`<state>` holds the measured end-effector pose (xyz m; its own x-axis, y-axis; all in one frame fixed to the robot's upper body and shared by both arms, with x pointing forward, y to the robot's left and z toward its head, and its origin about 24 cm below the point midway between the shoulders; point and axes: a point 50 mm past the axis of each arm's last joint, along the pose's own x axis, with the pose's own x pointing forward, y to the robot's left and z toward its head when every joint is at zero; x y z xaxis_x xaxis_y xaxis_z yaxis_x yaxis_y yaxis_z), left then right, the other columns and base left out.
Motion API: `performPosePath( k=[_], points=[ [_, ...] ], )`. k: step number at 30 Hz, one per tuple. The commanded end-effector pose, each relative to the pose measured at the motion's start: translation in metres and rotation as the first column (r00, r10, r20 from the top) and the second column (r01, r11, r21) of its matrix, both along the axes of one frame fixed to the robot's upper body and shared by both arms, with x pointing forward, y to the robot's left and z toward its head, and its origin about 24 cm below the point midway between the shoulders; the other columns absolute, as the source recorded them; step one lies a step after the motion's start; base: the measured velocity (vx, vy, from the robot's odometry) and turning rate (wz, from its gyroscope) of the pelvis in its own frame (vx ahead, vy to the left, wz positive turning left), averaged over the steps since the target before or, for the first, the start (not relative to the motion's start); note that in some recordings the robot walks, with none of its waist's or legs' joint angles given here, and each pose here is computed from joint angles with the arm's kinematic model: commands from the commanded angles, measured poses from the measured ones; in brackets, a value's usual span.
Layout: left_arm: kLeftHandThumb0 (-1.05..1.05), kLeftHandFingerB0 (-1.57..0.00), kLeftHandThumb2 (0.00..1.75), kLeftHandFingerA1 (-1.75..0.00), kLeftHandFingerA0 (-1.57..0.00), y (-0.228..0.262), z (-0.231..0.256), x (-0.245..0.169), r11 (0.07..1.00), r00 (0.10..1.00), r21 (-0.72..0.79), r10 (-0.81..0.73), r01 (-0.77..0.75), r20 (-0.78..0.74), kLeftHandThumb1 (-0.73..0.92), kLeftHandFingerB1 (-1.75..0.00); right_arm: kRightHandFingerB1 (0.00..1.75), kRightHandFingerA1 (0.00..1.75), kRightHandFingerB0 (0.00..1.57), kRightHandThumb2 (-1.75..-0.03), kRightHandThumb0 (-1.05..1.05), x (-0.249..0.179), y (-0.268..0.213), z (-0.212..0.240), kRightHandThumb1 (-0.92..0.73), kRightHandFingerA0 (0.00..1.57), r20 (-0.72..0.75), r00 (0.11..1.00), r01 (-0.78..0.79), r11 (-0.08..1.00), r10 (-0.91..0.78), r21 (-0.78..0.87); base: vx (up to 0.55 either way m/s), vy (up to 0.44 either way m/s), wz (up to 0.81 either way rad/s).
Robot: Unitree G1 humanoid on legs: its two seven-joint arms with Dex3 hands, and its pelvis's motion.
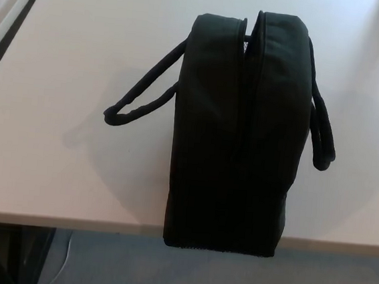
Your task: A lunch bag is kept on the middle of the desk and the robot uses both its hands to grab the opening of the bag from the left and right and moves its hands away from each other to spread the bag open
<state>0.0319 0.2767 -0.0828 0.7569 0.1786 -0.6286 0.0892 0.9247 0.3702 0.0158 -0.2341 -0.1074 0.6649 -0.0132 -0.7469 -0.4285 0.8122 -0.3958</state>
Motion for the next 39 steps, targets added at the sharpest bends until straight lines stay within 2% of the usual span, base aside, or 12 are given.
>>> performPosePath(
  k=[1, 3, 12, 17, 21, 26, 27, 28, 33, 34, 38, 39],
  points=[
    [-0.42, -0.23, 0.63, -0.38, -0.46, 0.006, 0.081, 0.006, 0.977, 0.854, 0.033, -0.201, 0.212, 0.48, 0.78, -0.3, 0.26, 0.46, 0.16, -0.62, -0.56, -0.008, 0.022, 0.053, -0.73, 0.41, 0.4, 0.886, -0.274, 0.96, 0.233, 0.048, 0.0, 0.0, 0.0],
    [-0.14, -0.1, 0.91, -0.55, -0.32, 0.009, 0.083, 0.005, 0.985, 0.846, 0.039, -0.163, 0.166, 0.508, 0.46, -0.47, 0.34, 0.42, 0.11, -0.71, -0.46, -0.005, 0.019, 0.059, -0.56, 0.1, 0.476, 0.859, -0.199, 0.98, 0.189, -0.029, 0.0, 0.0, 0.0],
    [0.23, -0.19, 0.63, -0.34, -0.28, 0.032, 0.133, 0.018, 0.939, 0.596, 0.333, -0.221, -0.084, 0.772, 0.6, -0.3, 0.27, 0.33, 0.14, -0.57, -0.28, 0.031, -0.021, 0.087, -0.54, 0.09, 0.695, 0.716, 0.052, 0.988, 0.066, -0.148, 0.0, 0.0, 0.0],
    [0.07, -0.09, 0.89, -0.52, -0.23, 0.054, 0.173, 0.041, 0.84, 0.435, 0.508, -0.392, -0.191, 0.811, 0.43, -0.46, 0.27, 0.34, 0.16, -0.57, -0.26, 0.067, -0.054, 0.116, -0.55, 0.11, 0.807, 0.579, 0.119, 0.966, 0.119, -0.228, 0.0, 0.0, 0.0],
    [0.21, -0.28, 0.62, -0.46, -0.53, 0.072, 0.223, 0.087, 0.756, 0.264, 0.58, -0.518, -0.304, 0.814, 0.55, -0.35, 0.29, 0.38, 0.12, -0.55, -0.22, 0.119, -0.085, 0.166, -0.53, 0.12, 0.857, 0.464, 0.151, 0.934, 0.221, -0.323, 0.0, 0.0, 0.0],
    [0.1, -0.17, 0.87, -0.53, -0.25, 0.076, 0.268, 0.15, 0.605, 0.208, 0.723, -0.701, -0.335, 0.683, 0.38, -0.49, 0.49, 0.54, 0.12, -0.84, -0.16, 0.189, -0.094, 0.231, -0.34, 0.25, 0.823, 0.272, 0.086, 0.84, 0.498, -0.536, 0.0, 0.0, 0.0],
    [0.07, -0.12, 0.86, -0.52, -0.22, 0.074, 0.272, 0.16, 0.556, 0.213, 0.751, -0.735, -0.356, 0.644, 0.38, -0.48, 0.3, 0.33, 0.24, -0.55, -0.2, 0.198, -0.091, 0.24, -0.49, 0.33, 0.799, 0.246, 0.087, 0.809, 0.548, -0.581, 0.0, 0.0, 0.0],
    [0.02, -0.22, 0.57, -0.3, -0.3, 0.069, 0.277, 0.172, 0.5, 0.199, 0.779, -0.778, -0.378, 0.596, 0.59, -0.29, 0.3, 0.32, 0.21, -0.56, -0.2, 0.21, -0.086, 0.254, -0.5, 0.29, 0.764, 0.215, 0.094, 0.766, 0.608, -0.636, 0.0, 0.0, 0.0],
    [0.21, -0.22, 0.56, -0.31, -0.28, 0.034, 0.296, 0.209, 0.452, 0.028, 0.805, -0.866, -0.385, 0.5, 0.47, -0.31, 0.29, 0.33, 0.21, -0.55, -0.13, 0.254, -0.066, 0.297, -0.52, 0.29, 0.695, 0.128, 0.088, 0.69, 0.708, -0.719, 0.0, 0.0, 0.0],
    [0.09, -0.04, 0.89, -0.48, -0.13, 0.026, 0.299, 0.215, 0.449, 0.005, 0.808, -0.873, -0.381, 0.488, 0.39, -0.45, 0.29, 0.33, 0.2, -0.56, -0.16, 0.261, -0.06, 0.303, -0.52, 0.29, 0.685, 0.122, 0.082, 0.681, 0.718, -0.728, 0.0, 0.0, 0.0],
    [0.03, -0.12, 0.62, -0.32, -0.27, 0.003, 0.305, 0.23, 0.436, -0.057, 0.831, -0.894, -0.346, 0.445, 0.61, -0.31, 0.29, 0.33, 0.18, -0.56, -0.2, 0.279, -0.046, 0.319, -0.52, 0.3, 0.645, 0.107, 0.083, 0.639, 0.757, -0.765, 0.0, 0.0, 0.0],
    [0.01, -0.04, 0.96, -0.49, -0.14, -0.011, 0.305, 0.236, 0.411, -0.089, 0.853, -0.91, -0.322, 0.405, 0.45, -0.47, 0.29, 0.33, 0.18, -0.56, -0.18, 0.287, -0.039, 0.323, -0.52, 0.28, 0.621, 0.1, 0.062, 0.618, 0.778, -0.784, 0.0, 0.0, 0.0]
  ],
)
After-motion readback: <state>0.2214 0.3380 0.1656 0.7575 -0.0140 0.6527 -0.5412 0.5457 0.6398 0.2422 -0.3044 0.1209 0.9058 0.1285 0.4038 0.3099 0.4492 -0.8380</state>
